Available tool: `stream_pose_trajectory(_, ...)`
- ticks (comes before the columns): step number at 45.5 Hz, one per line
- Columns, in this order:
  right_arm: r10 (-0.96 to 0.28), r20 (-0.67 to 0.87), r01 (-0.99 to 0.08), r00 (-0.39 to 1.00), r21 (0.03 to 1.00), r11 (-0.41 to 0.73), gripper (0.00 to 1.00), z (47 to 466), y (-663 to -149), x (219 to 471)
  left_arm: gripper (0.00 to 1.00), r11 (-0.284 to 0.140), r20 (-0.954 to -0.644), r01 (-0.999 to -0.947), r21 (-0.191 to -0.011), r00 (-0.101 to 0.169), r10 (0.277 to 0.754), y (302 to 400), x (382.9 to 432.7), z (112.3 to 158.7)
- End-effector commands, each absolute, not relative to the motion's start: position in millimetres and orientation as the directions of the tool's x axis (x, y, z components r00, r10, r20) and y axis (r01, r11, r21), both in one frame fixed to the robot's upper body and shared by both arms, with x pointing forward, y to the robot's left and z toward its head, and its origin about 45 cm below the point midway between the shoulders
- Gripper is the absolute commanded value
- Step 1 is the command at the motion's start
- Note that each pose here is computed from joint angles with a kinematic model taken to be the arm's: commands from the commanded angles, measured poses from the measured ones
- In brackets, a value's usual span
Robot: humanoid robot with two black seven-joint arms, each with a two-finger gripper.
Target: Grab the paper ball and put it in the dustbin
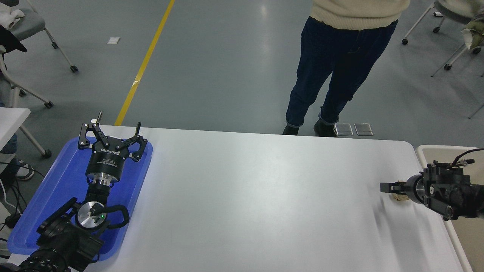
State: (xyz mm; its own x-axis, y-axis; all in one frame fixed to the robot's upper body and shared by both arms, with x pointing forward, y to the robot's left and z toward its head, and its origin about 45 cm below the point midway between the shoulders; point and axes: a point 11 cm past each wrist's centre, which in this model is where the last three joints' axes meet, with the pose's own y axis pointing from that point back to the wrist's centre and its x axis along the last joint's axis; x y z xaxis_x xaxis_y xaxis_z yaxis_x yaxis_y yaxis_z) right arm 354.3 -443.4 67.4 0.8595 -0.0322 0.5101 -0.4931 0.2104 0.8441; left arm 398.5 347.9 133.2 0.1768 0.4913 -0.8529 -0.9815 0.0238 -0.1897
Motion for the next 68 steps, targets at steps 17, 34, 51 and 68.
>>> stream_pose_trajectory(17,0.012,0.484,-0.476,0.875,0.856,0.202,0.0,57,-438,347,1.0,0.025,-0.852,-0.9816,-0.189,0.177,0.493,348.2,398.5,133.3)
stream_pose_trajectory(34,0.001,0.469,-0.463,0.883,0.871,0.168,0.0,70,-441,351,1.0,0.025,-0.853,-0.9816,-0.189,0.177,0.491,347.6,398.5,133.1)
stream_pose_trajectory(51,0.008,0.379,-0.377,0.925,0.918,0.126,0.0,193,-475,344,1.0,0.027,-0.852,-0.9815,-0.19,0.178,0.492,347.7,398.7,133.6)
stream_pose_trajectory(68,0.103,0.297,-0.311,0.949,0.936,0.162,0.0,339,-446,344,1.0,0.028,-0.852,-0.9812,-0.191,0.18,0.492,347.4,398.8,133.9)
